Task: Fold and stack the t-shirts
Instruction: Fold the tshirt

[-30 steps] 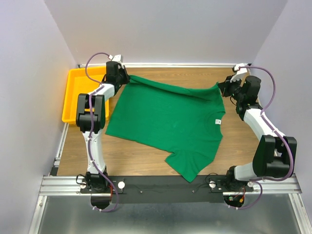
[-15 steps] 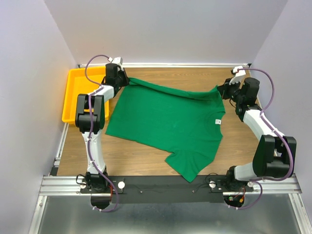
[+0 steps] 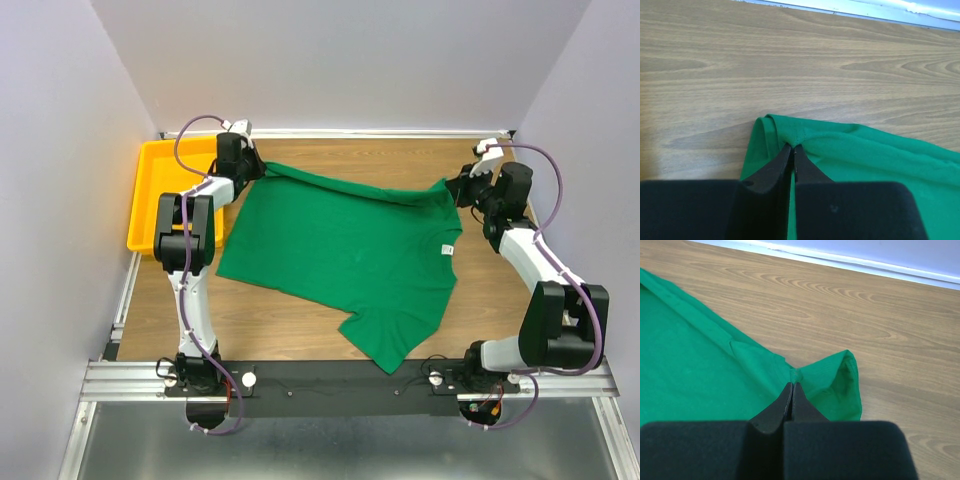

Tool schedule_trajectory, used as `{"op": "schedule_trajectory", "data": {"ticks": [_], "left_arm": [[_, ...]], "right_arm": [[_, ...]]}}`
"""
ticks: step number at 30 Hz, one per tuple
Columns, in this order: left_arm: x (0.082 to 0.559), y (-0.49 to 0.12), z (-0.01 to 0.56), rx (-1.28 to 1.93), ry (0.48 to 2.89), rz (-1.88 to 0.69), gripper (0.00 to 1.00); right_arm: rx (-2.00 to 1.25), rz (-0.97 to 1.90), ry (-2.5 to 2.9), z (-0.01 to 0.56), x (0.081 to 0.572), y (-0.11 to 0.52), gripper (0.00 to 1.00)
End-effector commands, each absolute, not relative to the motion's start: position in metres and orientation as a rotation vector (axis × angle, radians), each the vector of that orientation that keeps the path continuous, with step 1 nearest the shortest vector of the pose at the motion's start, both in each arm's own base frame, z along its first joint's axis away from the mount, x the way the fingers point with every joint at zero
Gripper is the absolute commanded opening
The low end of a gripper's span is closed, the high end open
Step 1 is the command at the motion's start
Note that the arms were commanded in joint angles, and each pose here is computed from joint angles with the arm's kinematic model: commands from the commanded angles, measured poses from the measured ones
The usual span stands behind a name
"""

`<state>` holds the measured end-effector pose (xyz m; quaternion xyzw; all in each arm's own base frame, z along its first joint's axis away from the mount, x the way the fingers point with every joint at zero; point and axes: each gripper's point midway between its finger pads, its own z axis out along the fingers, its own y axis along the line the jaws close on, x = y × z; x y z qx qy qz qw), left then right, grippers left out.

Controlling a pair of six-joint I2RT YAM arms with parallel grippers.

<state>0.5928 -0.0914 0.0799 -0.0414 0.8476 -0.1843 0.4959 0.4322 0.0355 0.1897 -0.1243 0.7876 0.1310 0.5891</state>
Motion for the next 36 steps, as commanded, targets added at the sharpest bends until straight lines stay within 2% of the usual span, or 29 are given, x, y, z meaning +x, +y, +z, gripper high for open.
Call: {"op": "schedule_trajectory", "data": {"ticks": [1, 10, 12, 27, 36], "left_arm": [[0.592, -0.084, 0.114, -0.087, 1.983, -0.442, 0.15], [0.570, -0.069, 0.166, -0.107, 1.841, -0.428, 0.61], [0.567, -0.068, 0.178, -0.102, 1.809, -0.427, 0.65], [0.537, -0.071, 0.273, -0.038, 1.646, -0.448, 0.65], [0.500, -0.061, 0.337, -0.027, 1.535, -0.440, 0.66]], "right_arm": [[-0.310, 0.305, 1.836, 0.190, 0.422, 0.037, 0.01], [-0.333, 0.335, 1.870, 0.177, 0.411, 0.041, 0.01], [-0.339, 0.349, 1.884, 0.173, 0.409, 0.043, 0.01], [-0.401, 0.394, 1.911, 0.162, 0.390, 0.052, 0.01], [-0.459, 0.423, 1.917, 0.158, 0.374, 0.059, 0.01]]}}
